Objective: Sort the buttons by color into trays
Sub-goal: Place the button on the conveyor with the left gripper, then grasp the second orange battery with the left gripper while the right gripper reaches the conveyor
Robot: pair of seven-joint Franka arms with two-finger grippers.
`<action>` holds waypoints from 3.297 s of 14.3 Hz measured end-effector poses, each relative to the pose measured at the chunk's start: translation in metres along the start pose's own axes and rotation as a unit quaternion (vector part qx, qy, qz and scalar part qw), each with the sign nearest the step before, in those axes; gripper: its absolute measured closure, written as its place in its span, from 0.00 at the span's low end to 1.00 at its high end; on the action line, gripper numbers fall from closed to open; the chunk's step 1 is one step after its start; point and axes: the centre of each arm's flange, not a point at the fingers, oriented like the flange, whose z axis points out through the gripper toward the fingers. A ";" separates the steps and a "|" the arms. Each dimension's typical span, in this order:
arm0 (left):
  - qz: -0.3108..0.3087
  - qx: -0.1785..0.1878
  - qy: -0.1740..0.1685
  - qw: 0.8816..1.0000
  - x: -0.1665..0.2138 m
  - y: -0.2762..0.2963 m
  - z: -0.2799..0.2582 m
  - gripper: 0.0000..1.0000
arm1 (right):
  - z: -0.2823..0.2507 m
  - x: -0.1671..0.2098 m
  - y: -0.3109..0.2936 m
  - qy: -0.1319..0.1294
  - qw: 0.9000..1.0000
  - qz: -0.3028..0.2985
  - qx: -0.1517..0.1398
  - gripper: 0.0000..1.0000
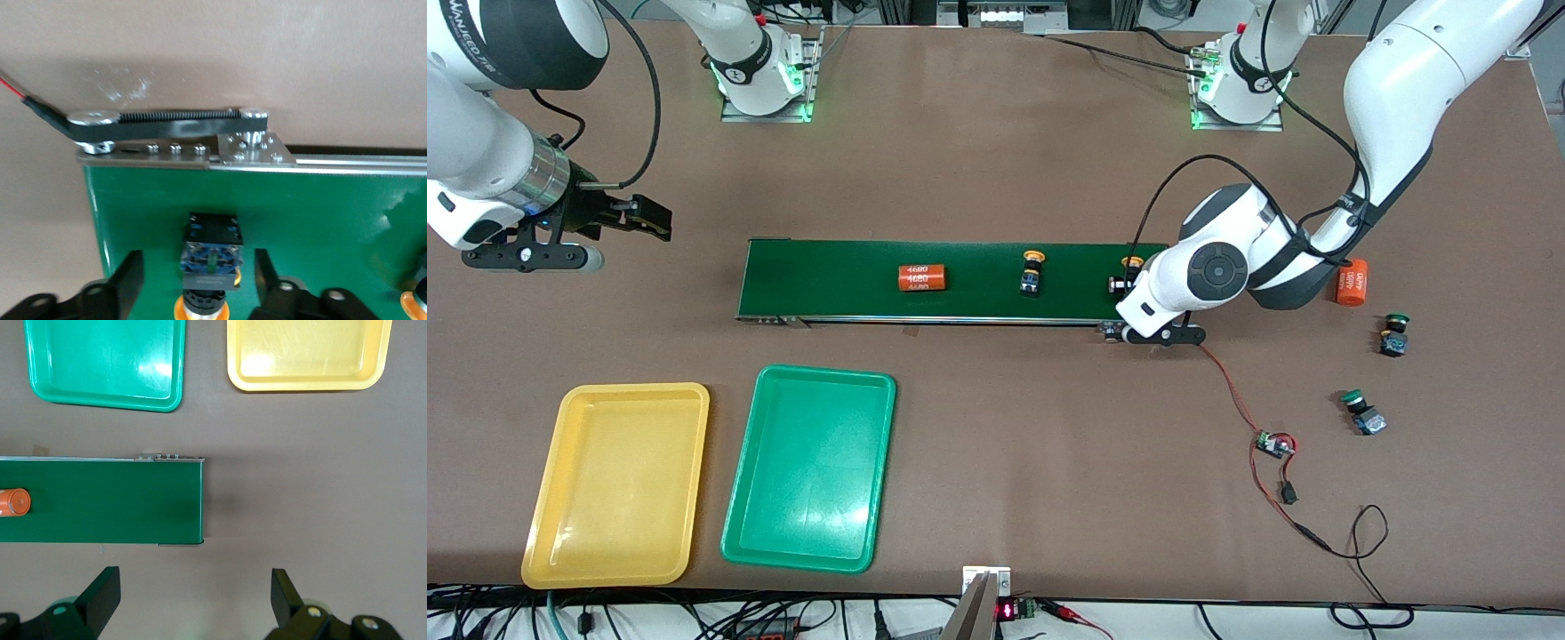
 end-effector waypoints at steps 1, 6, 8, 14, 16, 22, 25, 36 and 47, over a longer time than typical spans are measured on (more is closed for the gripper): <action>-0.007 -0.002 0.006 1.000 0.005 -0.006 -0.010 0.11 | 0.000 0.000 0.000 0.000 1.000 0.000 0.000 0.00; -0.076 0.013 0.026 0.997 0.049 -0.072 -0.075 0.00 | 0.000 0.000 0.000 -0.001 1.000 0.000 0.000 0.00; -0.118 0.024 0.037 0.992 0.075 -0.118 -0.077 0.00 | 0.000 0.000 0.000 -0.001 1.000 0.000 0.000 0.00; -0.148 0.103 0.056 0.982 0.112 -0.230 -0.058 0.00 | 0.001 0.000 0.002 -0.002 1.000 0.002 0.000 0.00; -0.155 0.116 0.040 0.980 0.112 -0.250 -0.050 0.00 | 0.001 0.000 0.003 -0.002 1.000 0.003 0.000 0.00; -0.064 0.106 0.000 0.992 0.094 -0.305 -0.063 0.00 | 0.009 -0.005 0.001 -0.007 1.000 0.009 0.023 0.00; -0.045 0.105 0.002 0.993 0.093 -0.307 -0.069 0.00 | 0.024 -0.027 0.005 -0.003 1.000 0.014 0.025 0.00; 0.108 0.071 -0.012 0.992 0.067 -0.356 -0.042 0.00 | 0.061 -0.074 -0.057 0.069 0.997 0.015 0.020 0.00; 0.203 0.097 0.014 0.974 -0.011 -0.409 0.048 0.00 | 0.131 -0.073 -0.152 0.062 0.997 0.018 0.030 0.00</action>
